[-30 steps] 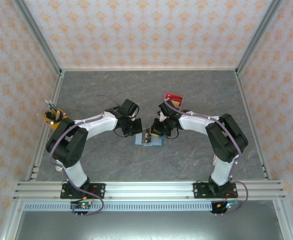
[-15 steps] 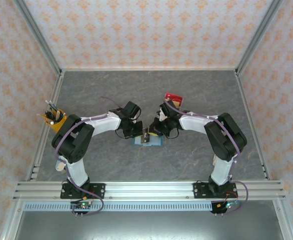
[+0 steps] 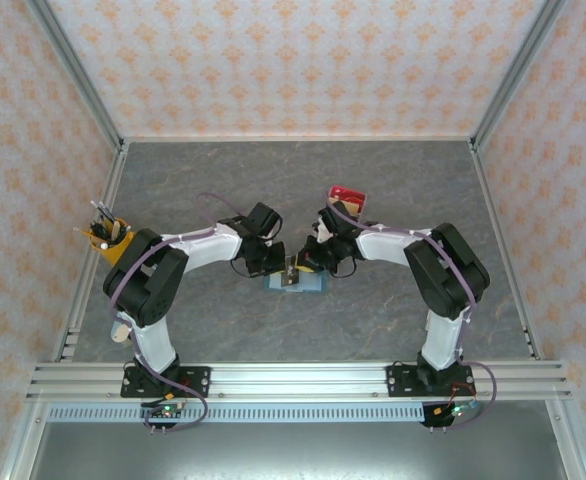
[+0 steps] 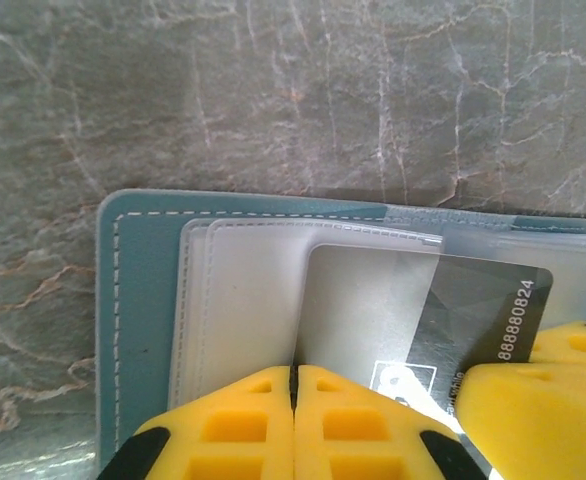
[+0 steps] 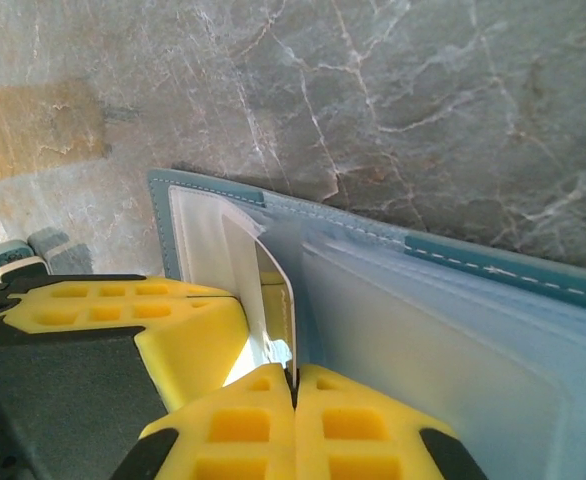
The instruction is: Take the credit cards out of the card holder
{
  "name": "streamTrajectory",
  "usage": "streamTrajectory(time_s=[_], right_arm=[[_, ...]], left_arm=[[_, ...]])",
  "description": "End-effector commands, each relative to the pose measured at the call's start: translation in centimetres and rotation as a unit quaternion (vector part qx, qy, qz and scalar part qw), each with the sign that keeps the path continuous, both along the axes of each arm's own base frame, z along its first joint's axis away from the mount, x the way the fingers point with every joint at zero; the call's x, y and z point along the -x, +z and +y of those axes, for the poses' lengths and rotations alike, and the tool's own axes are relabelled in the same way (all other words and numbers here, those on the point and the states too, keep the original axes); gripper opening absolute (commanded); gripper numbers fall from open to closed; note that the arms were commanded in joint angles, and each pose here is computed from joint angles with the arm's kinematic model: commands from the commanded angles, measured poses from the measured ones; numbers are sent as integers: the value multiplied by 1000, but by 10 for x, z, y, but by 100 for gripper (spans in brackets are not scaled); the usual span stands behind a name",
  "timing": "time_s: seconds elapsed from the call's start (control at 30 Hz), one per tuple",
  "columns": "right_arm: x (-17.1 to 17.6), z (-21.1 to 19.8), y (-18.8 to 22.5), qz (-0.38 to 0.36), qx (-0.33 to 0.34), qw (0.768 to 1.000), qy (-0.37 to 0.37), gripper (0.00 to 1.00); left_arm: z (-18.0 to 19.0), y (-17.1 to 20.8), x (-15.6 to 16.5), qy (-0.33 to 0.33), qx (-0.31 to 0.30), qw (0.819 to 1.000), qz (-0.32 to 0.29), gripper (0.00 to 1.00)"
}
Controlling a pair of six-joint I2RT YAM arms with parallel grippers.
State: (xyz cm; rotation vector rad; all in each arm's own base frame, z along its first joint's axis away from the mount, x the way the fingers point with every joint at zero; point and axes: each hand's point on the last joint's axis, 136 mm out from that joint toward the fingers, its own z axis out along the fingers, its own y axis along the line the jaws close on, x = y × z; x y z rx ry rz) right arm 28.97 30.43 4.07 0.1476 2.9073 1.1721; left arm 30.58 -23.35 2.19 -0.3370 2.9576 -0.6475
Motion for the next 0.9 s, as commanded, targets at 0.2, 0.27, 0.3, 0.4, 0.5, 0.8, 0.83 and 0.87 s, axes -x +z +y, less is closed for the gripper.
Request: streamTrajectory(time_s=[0.2, 0.27, 0.3, 0.4, 0.5, 0.8, 0.83, 0.87], right_arm=[[-3, -39, 63, -108, 75, 990, 44, 0], [-7, -49, 81, -140, 84, 985, 48, 0], [-10, -54, 92, -162, 85, 982, 52, 0], [-21, -70, 120, -229, 107, 966, 62, 0], [-35, -91, 147, -292, 150, 942, 66, 0], [-72, -117, 197, -434, 218, 864, 134, 0], [-77, -117, 199, -445, 225, 855, 142, 0], [-79, -116, 201, -455, 227, 846, 159, 0]], left_arm=[[51, 68, -7, 25, -71, 995, -60, 37], [66, 81, -9, 41, -76, 994, -73, 44], [76, 88, -10, 51, -80, 992, -80, 46], [105, 105, -11, 83, -98, 987, -101, 56], [134, 118, -11, 107, -130, 978, -121, 68], [177, 138, -4, 101, -200, 963, -153, 98], [179, 138, -4, 100, -201, 962, -153, 99], [181, 139, -3, 98, -201, 962, -154, 100]])
